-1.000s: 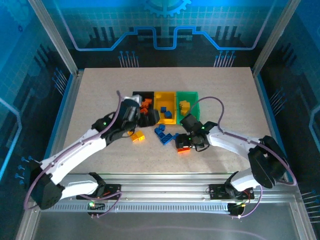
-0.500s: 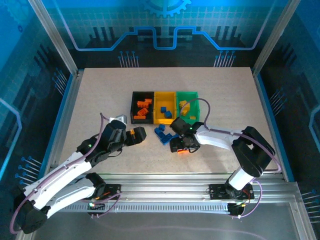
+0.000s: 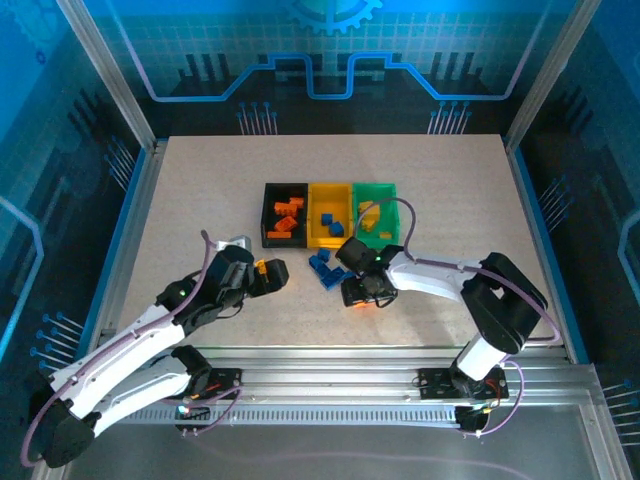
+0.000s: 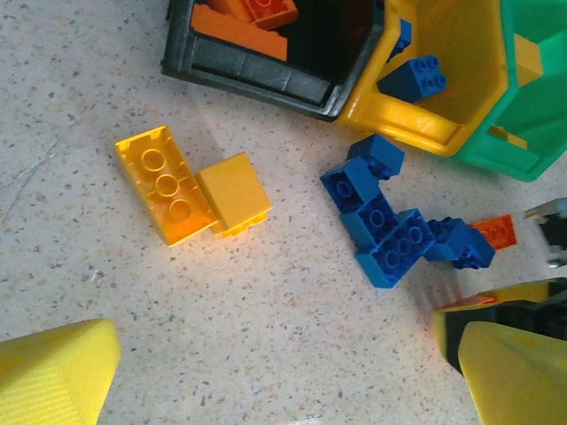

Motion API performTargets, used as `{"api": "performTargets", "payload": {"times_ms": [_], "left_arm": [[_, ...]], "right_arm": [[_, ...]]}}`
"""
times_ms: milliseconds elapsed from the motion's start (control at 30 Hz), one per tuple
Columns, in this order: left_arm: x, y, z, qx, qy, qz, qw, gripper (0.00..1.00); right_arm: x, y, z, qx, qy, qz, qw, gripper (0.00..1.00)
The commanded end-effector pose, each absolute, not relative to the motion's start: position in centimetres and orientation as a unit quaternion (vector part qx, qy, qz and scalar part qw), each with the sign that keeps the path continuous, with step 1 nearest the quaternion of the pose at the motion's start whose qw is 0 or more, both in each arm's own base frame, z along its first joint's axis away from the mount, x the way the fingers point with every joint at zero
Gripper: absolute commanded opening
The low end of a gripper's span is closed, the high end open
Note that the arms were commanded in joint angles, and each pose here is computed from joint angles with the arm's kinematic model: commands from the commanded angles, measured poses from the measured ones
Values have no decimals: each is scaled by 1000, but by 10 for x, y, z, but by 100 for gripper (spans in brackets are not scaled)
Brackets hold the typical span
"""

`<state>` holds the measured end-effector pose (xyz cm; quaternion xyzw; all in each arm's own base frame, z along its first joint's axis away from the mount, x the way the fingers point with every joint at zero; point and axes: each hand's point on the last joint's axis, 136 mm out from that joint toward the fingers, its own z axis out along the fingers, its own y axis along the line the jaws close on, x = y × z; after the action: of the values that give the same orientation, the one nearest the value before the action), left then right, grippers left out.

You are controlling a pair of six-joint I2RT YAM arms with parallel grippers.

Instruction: Sort the legos into containers by color

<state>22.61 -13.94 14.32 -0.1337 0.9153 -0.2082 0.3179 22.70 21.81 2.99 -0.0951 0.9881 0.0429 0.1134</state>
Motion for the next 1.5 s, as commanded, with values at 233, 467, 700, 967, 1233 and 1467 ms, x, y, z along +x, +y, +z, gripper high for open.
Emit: {"api": "performTargets", "payload": {"times_ms": [233, 467, 700, 967, 1233, 1467], "left_arm": [[207, -112, 127, -170, 914, -181, 321, 99], [198, -104, 126, -177, 915, -179, 316, 99], [190, -99, 125, -182, 916, -180, 309, 99], [186, -98, 123, -183, 917, -181, 304, 99], [187, -100, 129, -175, 916, -188, 309, 99], [198, -109, 140, -157, 916, -187, 317, 99]], "right_arm": [[269, 303, 148, -163, 948, 160, 220, 64], [329, 367, 169, -156, 939, 180, 248, 65], [388, 406, 149, -109, 945, 177, 252, 66], [426, 412, 114, -55, 956, 163, 237, 70], [434, 418, 147, -56, 946, 190, 256, 79], [406, 404, 199, -66, 927, 227, 292, 75]]}}
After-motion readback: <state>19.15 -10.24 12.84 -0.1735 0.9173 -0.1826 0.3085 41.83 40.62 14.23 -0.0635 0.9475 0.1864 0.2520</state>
